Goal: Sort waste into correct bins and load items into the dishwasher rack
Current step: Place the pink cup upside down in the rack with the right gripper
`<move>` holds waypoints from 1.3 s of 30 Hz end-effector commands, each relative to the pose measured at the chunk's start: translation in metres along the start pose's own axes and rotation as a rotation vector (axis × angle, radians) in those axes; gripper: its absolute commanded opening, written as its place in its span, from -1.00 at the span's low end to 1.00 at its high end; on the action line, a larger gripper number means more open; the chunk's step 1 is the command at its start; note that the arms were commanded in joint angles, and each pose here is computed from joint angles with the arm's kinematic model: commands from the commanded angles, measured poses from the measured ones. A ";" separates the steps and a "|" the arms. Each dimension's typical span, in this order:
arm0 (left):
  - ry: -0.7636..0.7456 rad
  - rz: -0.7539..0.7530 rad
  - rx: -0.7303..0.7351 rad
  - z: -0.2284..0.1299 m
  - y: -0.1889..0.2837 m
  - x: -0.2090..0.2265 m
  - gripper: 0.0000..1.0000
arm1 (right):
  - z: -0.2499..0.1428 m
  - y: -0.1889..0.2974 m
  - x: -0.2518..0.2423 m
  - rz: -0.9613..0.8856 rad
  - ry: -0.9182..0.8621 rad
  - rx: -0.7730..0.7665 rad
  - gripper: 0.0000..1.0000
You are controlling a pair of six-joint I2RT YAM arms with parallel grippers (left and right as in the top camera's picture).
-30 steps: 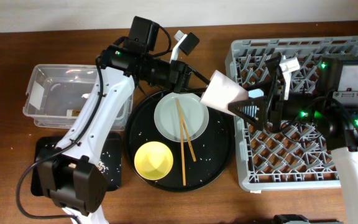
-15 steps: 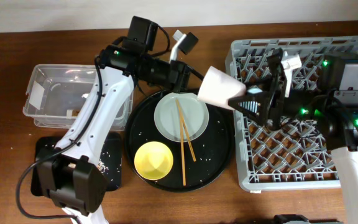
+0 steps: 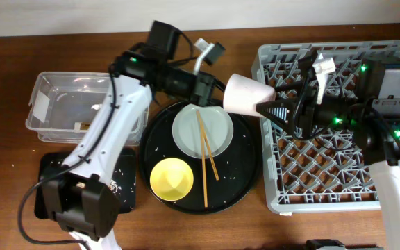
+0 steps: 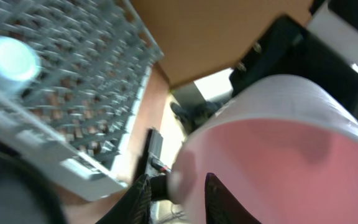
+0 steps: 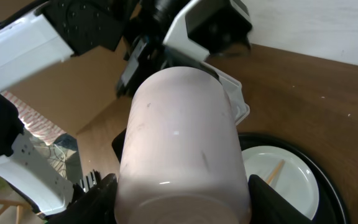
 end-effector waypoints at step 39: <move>0.215 0.554 0.107 -0.038 0.062 0.063 -0.44 | -0.132 0.067 -0.099 -1.018 -0.556 0.430 0.01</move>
Point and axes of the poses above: each gripper's point midway between its finger pads, its own y axis back along the fingers, its own x axis along the line the jaws close on, z = x × y, the point moved 4 cm from there along y, back along the fingers, and after that the axes turned 10 degrees about -y, right-handed, at the moved point
